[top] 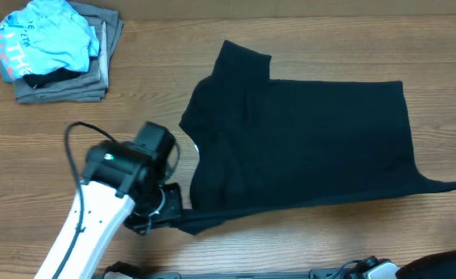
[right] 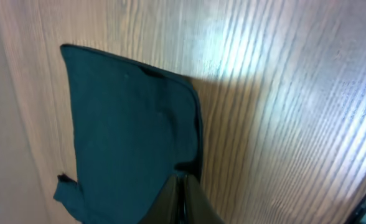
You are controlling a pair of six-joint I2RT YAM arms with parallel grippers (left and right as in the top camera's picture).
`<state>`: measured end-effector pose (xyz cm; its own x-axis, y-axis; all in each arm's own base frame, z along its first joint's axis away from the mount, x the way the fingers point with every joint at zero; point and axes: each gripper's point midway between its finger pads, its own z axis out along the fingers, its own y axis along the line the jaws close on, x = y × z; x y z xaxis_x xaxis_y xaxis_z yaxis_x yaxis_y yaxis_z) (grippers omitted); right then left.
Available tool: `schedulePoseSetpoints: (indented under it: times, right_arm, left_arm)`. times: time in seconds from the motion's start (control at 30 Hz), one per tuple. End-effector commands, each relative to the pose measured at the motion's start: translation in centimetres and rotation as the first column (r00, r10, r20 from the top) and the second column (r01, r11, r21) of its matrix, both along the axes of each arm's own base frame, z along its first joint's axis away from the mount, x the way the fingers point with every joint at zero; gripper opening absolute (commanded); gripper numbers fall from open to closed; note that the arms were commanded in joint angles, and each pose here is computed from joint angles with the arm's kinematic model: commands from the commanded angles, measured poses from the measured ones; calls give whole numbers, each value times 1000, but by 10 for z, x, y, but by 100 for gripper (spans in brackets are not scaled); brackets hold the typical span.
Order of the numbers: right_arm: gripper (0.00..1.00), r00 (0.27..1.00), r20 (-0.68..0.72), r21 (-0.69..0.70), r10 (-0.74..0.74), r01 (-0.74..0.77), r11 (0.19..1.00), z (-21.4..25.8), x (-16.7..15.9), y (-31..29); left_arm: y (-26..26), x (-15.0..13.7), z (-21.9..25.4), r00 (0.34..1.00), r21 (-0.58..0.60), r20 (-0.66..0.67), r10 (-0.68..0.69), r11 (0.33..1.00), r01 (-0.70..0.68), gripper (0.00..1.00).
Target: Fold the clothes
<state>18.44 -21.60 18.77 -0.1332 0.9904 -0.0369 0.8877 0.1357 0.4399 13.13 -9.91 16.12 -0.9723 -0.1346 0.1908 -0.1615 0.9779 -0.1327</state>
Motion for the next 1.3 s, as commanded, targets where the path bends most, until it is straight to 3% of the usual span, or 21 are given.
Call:
schedulePoseSetpoints:
  times: [0.0,0.3,0.5,0.77,1.27]
  right_arm:
    - [4,998,-31,-35,-56,55,998,3,-10,-7]
    - [4,992,-92,-20,-89,88,996,-2,-21,-3]
    - [4,992,-91,-21,-93,91,996,-1,-21,-4]
    - [4,991,-73,-42,-112,109,993,0,-17,-11]
    - [4,988,-45,-77,-145,142,987,3,-12,-23]
  left_arm:
    - [-12,-8,-12,1000,-5,-14,-12,1000,12,4]
    - [-9,16,-21,993,72,113,-20,997,12,4]
    - [-13,27,-21,986,58,164,-41,998,32,5]
    - [-21,72,-24,944,74,327,-50,997,28,5]
    - [-51,131,-64,916,77,388,-103,994,79,5]
